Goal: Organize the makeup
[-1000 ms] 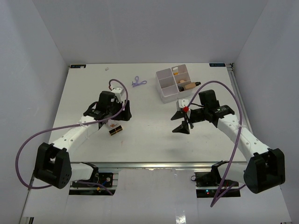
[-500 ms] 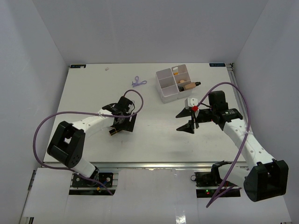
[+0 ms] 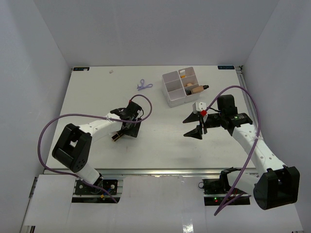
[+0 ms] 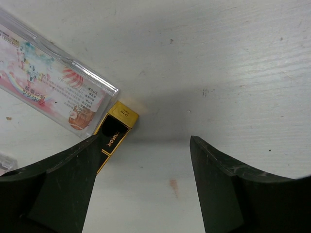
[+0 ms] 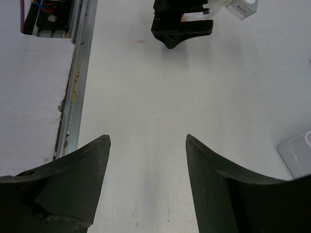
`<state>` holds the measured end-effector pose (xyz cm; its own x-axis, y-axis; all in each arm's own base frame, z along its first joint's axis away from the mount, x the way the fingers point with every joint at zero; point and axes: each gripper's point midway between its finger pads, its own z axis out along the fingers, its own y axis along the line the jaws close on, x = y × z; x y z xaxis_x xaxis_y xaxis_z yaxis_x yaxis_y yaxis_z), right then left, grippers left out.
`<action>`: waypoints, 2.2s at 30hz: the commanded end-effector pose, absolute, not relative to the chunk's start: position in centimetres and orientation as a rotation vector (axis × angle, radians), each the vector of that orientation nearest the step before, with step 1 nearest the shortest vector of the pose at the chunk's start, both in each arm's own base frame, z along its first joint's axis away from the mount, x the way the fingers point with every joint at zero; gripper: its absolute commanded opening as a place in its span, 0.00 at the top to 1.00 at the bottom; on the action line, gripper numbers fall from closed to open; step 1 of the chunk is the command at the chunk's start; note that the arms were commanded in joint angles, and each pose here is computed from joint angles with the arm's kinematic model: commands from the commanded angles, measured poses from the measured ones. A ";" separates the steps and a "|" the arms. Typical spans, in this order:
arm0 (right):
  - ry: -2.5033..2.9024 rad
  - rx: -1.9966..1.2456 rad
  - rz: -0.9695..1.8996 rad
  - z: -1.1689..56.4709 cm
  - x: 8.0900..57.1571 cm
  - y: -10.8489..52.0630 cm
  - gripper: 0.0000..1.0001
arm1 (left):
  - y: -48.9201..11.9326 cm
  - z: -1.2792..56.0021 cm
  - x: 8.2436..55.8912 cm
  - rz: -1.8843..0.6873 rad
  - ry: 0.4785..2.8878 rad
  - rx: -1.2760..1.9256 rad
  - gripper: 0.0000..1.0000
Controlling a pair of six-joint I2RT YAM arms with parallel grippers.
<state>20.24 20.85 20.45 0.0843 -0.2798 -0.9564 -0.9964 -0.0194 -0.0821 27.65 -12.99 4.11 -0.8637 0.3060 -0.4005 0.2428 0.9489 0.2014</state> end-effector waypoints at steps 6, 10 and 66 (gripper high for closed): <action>1.339 -1.451 1.046 20.2 20.0 21.0 0.30 | -12.8 7.1 29.4 0.235 2.525 0.343 0.17; 1.347 -1.449 1.056 20.0 20.1 21.0 0.30 | -12.2 6.1 29.7 0.306 2.546 0.336 0.16; 1.347 -1.439 1.069 20.0 20.1 20.9 0.30 | -13.3 9.7 27.4 -0.277 2.390 -0.659 0.21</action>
<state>20.61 20.71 19.73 0.0465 -0.2820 -0.9583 -0.9989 -0.0131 -0.0446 27.84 -13.90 9.09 -0.7990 -0.1328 -0.5864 -0.0594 0.9880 -0.1429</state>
